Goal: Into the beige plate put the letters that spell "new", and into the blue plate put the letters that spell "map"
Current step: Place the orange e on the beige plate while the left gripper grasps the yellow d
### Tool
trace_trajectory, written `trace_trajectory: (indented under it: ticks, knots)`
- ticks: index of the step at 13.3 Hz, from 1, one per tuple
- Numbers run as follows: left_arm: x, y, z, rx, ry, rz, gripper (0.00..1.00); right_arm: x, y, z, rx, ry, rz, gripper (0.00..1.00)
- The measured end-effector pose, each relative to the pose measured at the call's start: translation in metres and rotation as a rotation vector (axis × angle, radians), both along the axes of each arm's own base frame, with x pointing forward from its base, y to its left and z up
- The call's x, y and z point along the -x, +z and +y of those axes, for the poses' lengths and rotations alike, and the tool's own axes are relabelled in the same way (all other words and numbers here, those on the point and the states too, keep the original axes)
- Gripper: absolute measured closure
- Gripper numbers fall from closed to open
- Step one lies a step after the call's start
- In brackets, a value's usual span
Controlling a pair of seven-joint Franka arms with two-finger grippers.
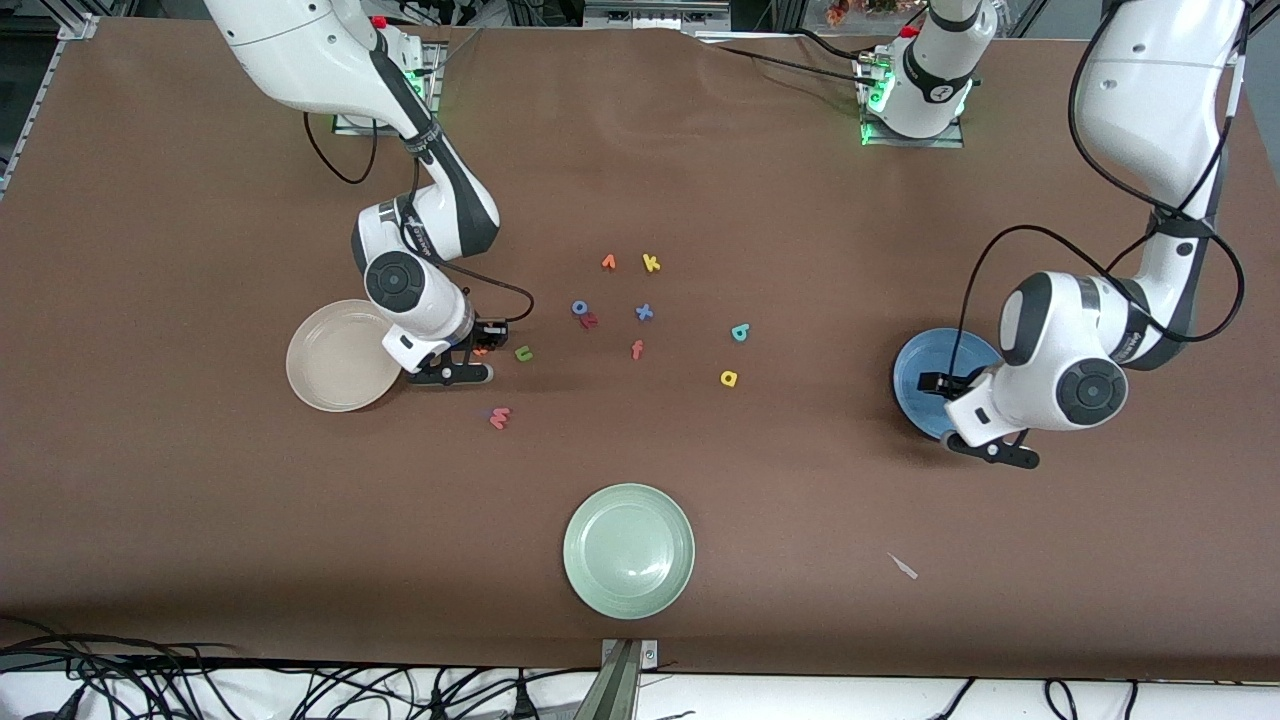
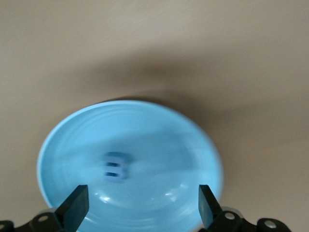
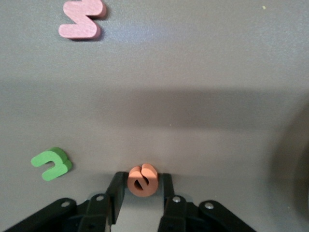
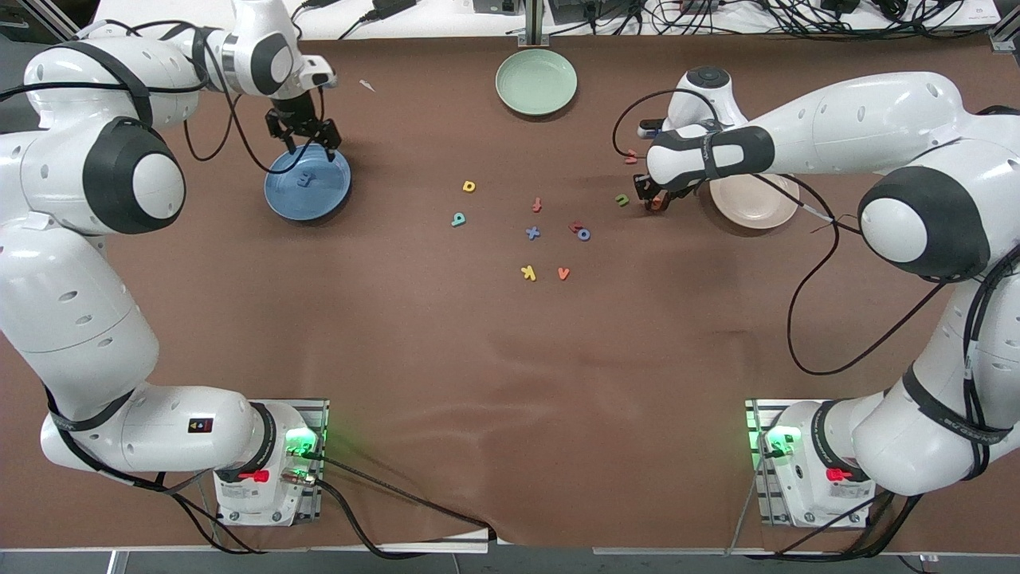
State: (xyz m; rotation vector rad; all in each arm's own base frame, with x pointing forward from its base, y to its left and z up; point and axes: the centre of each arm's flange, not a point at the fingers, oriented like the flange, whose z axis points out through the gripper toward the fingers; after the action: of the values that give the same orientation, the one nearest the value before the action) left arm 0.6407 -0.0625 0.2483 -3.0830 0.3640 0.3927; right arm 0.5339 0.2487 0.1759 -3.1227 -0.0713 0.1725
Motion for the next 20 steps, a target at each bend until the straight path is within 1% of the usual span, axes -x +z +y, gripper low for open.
trace_trajectory:
  ticks: [2, 3, 5, 6, 8, 10, 12, 14, 15, 17, 19, 20]
  knots:
    - [0.007, 0.020, -0.057, 0.017, 0.027, -0.015, 0.00, 0.000, 0.000, 0.000, 0.000, -0.001, 0.000, 0.64]
    - [0.013, 0.023, -0.086, 0.019, 0.062, -0.018, 0.00, 0.000, 0.000, -0.001, 0.000, -0.001, -0.001, 0.67]
    - [0.028, 0.025, -0.143, 0.002, 0.133, -0.023, 0.00, -0.001, 0.000, -0.001, 0.000, -0.002, -0.001, 0.67]
    - [0.036, 0.025, -0.171, -0.007, 0.145, -0.028, 0.00, -0.001, 0.000, -0.001, 0.000, -0.003, -0.001, 0.69]
    - [0.051, 0.021, -0.225, -0.007, 0.121, -0.039, 0.00, -0.001, 0.000, -0.001, 0.000, -0.004, 0.000, 0.70]
    - [0.058, 0.016, -0.266, 0.018, 0.121, -0.077, 0.00, -0.001, 0.001, -0.001, -0.001, -0.004, -0.002, 0.71]
    - [0.057, 0.002, -0.284, 0.056, 0.122, -0.116, 0.00, -0.004, 0.004, 0.000, -0.005, -0.005, -0.010, 0.71]
    - [0.062, -0.019, -0.294, 0.054, 0.095, -0.124, 0.00, -0.011, 0.011, 0.003, -0.009, -0.005, -0.017, 0.71]
    - [0.063, -0.028, -0.297, 0.047, 0.076, -0.137, 0.00, -0.015, 0.016, 0.004, -0.007, -0.005, -0.008, 0.71]
    - [0.063, -0.042, -0.301, 0.046, 0.084, -0.155, 0.00, -0.025, 0.029, 0.000, 0.008, -0.009, 0.025, 0.71]
    - [0.068, -0.056, -0.309, 0.045, 0.099, -0.161, 0.00, -0.036, 0.046, -0.015, 0.024, 0.001, 0.052, 0.71]
    - [0.071, -0.062, -0.312, 0.030, 0.088, -0.172, 0.00, -0.040, 0.053, -0.025, 0.029, 0.016, 0.061, 0.71]
